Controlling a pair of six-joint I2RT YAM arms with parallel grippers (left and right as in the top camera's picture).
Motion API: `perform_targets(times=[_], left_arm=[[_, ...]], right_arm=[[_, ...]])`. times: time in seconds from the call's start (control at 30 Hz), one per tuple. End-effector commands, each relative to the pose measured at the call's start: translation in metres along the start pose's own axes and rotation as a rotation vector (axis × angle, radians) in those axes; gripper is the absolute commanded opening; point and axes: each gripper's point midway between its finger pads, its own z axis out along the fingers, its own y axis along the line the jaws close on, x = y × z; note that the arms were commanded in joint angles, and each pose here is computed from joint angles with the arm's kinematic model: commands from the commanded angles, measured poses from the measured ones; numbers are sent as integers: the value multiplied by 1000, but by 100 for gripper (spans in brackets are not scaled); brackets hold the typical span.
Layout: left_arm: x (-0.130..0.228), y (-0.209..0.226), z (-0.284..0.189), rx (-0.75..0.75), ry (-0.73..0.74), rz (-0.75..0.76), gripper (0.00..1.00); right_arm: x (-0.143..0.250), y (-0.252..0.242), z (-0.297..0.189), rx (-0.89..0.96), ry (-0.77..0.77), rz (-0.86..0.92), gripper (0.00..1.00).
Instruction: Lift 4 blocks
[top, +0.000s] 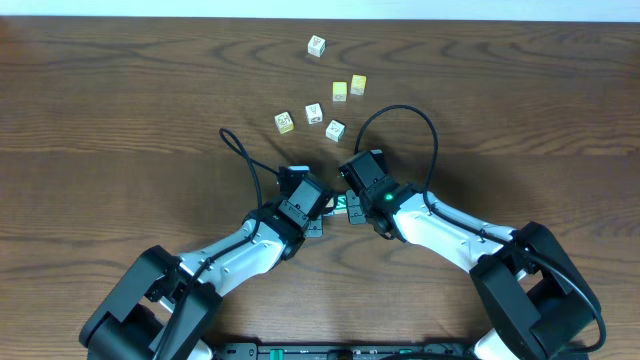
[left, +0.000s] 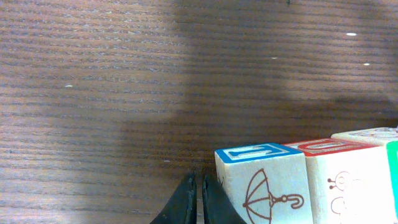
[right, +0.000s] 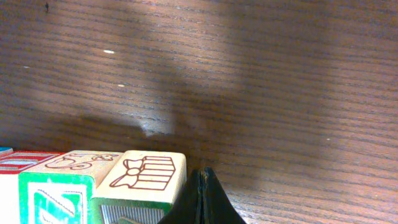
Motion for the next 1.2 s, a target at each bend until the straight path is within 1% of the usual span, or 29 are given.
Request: perform_targets(times=[0.0,0.17,0.23,0.37,0.43,0.47,0.77,0.97,1.17], left_arm=[[-4,-49,-9,162,17,41,8],[-4,-49,-9,161,16,41,8],[-4,-48,-9,159,15,41,11],[-6,-46,-9,143,4,40,11],[-7,-45,-9,141,2,40,10],[-6,-45,-9,142,2,40,7],[-6,-44,-9,138,3,52,7],[-10,-32,-9,114,10,42,7],[-22,-17,-13,96,-6,27,7]], right_arm=[[16,67,-9,-243,75,-60,1],[16,67,-9,-243,75,-60,1],[16,67,-9,-243,75,-60,1],[16,67,-9,-243,75,-60,1],[16,67,-9,-243,75,-60,1],[16,67,-9,-243,76,-61,1],[16,67,-9,-242,76,-61,1],[19,65,-9,-236,85,-61,1],[19,65,-9,-235,88,-61,1]])
